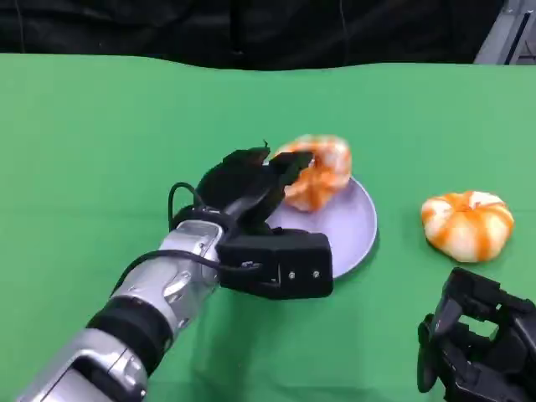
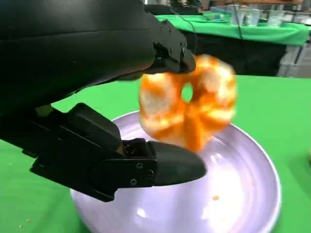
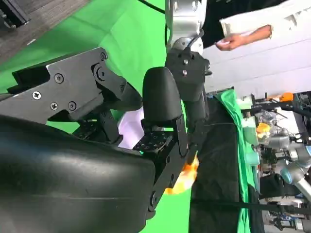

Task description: Grasp the bread from the table and place it into the plate.

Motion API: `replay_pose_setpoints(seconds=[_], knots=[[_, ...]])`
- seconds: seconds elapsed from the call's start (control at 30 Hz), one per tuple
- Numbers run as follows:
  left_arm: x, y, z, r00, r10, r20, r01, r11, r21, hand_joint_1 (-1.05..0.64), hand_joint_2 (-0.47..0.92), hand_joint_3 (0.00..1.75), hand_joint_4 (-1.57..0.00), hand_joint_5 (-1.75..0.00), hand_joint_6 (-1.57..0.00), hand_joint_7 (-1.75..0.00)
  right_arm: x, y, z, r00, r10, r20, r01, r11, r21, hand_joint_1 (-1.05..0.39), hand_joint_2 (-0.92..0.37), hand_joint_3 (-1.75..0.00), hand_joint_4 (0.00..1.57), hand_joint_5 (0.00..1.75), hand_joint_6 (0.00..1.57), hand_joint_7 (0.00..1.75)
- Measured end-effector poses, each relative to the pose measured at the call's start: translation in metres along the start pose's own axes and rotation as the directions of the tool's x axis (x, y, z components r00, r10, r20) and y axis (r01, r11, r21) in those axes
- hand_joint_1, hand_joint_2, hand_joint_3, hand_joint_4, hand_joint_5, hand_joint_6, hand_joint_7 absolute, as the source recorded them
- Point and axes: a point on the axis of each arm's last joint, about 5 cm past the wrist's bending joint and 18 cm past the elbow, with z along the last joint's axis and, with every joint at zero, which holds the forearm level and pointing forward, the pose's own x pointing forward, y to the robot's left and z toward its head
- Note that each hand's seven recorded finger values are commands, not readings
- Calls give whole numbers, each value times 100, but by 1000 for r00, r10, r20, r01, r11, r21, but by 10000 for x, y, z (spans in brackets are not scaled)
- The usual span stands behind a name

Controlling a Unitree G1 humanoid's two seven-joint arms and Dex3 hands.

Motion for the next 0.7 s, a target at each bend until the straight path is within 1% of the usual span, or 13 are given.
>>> replay_pose_setpoints(seconds=[0.1, 0.27, 0.33, 0.47, 0.53, 0.63, 0.7], knots=[[-60, 32, -51, 999, -35, 5, 35, 999, -27, -105, 92, 80, 0, 0, 0, 0, 1, 2, -1, 1000, 1, -2, -1, 1000, 0, -3, -71, -95, 83, 175, 75, 157], [-216, 217, -204, 999, -43, 5, 43, 997, -61, -105, 92, 79, 0, 0, -1, 0, 7, 5, -2, 1000, 3, -2, -3, 1000, -3, -3, -71, -95, 84, 175, 75, 157], [-282, 278, -242, 999, -46, 7, 46, 996, -77, -105, 92, 79, 0, 0, -1, 0, 11, 3, -3, 1000, 3, -2, -3, 1000, -3, -3, -71, -95, 84, 175, 75, 157], [-360, 343, -266, 999, -49, 7, 49, 995, -88, -105, 92, 74, 0, 0, -5, -2, 20, 0, -7, 1000, 3, -3, -3, 1000, -3, -3, -71, -95, 84, 175, 75, 158], [-399, 382, -257, 999, -43, 21, 45, 995, -91, -105, 92, 73, 0, 0, -6, -2, 21, -3, -12, 1000, 2, -5, -2, 1000, -2, -3, -71, -95, 85, 175, 75, 158], [-422, 417, -262, 999, -40, 19, 42, 995, -94, -105, 92, 73, 0, 0, -6, -2, 21, -5, -15, 1000, 1, -7, -1, 1000, -2, -3, -71, -95, 85, 175, 75, 158], [-438, 424, -262, 999, -35, 18, 37, 994, -103, -99, 92, 64, 0, 0, -11, -3, 22, -4, -15, 1000, 1, -7, -1, 1000, -2, -1, -72, -96, 84, 175, 75, 159]])
